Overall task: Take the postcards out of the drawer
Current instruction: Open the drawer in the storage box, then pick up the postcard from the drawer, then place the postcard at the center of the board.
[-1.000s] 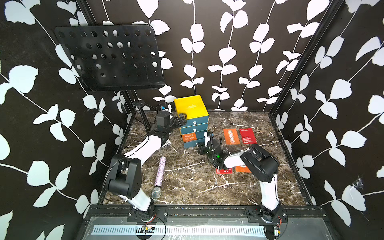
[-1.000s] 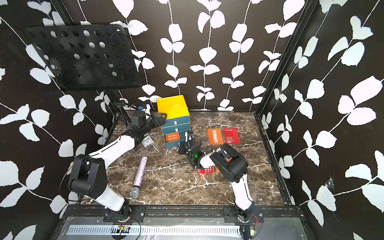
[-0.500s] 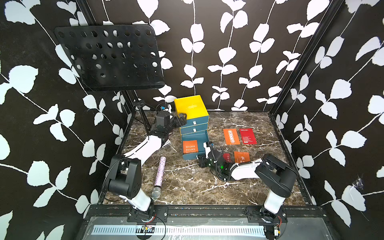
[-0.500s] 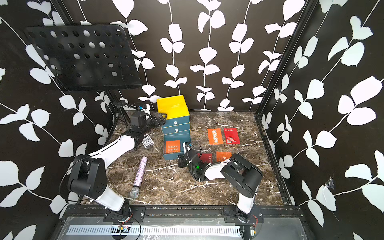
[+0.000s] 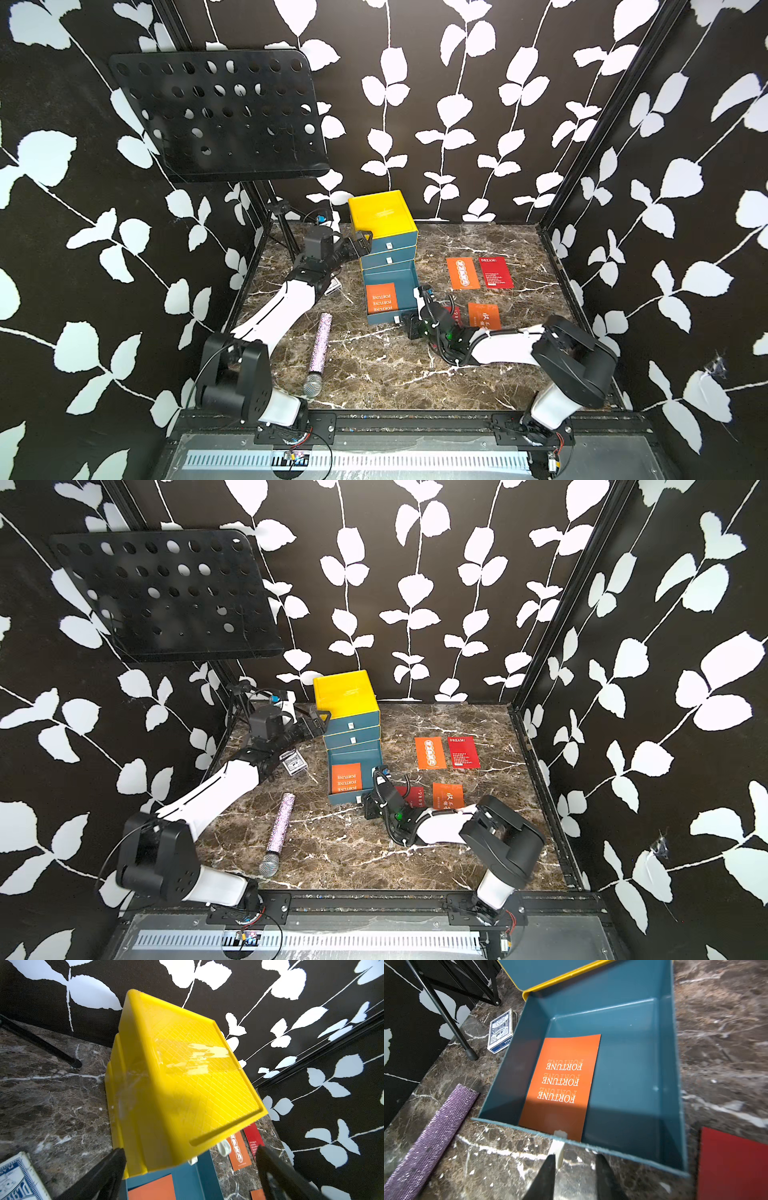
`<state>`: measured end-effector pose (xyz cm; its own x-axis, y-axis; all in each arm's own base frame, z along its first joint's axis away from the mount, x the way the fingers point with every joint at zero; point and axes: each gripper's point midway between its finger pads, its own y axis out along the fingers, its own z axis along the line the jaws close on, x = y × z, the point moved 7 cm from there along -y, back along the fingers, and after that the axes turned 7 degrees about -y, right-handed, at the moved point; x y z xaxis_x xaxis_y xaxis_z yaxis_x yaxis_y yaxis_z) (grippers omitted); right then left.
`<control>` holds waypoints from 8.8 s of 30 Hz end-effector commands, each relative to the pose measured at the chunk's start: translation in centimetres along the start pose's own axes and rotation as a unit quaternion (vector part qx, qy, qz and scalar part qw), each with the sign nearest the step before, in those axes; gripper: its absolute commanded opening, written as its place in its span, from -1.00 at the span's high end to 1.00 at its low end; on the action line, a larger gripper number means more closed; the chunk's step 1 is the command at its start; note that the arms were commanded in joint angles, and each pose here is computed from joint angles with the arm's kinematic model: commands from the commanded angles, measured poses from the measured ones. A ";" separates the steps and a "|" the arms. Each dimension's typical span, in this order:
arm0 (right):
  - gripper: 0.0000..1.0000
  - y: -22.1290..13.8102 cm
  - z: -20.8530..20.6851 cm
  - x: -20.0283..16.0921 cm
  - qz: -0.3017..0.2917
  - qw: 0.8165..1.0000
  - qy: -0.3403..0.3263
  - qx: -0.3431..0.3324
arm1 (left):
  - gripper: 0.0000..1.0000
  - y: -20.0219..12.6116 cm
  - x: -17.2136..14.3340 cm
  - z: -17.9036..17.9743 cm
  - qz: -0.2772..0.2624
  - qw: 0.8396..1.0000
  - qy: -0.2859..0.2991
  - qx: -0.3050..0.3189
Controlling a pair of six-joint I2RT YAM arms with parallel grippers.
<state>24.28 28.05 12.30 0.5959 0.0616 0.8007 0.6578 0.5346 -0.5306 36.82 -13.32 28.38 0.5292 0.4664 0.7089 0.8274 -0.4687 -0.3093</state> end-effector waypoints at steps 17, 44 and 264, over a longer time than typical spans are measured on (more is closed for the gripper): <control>-0.30 -0.2 -1.8 9.3 0.036 0.997 -0.009 0.066 | -0.98 -5.9 -9.7 4.5 0.125 0.992 -0.028 0.020; -0.17 10.5 -1.9 7.3 0.190 0.981 0.039 -0.028 | -0.98 -2.3 -17.2 6.6 0.182 0.980 -0.085 -0.007; 1.00 11.0 -20.7 13.7 0.140 0.968 0.167 0.125 | -0.98 -2.3 -11.5 7.6 0.110 0.985 -0.017 0.133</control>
<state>48.20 16.43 11.51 0.8930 0.0032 0.4500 0.3158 0.7080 -0.6316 29.94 -12.07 15.56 0.7140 0.4058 0.5705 0.6984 -0.3554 -0.6212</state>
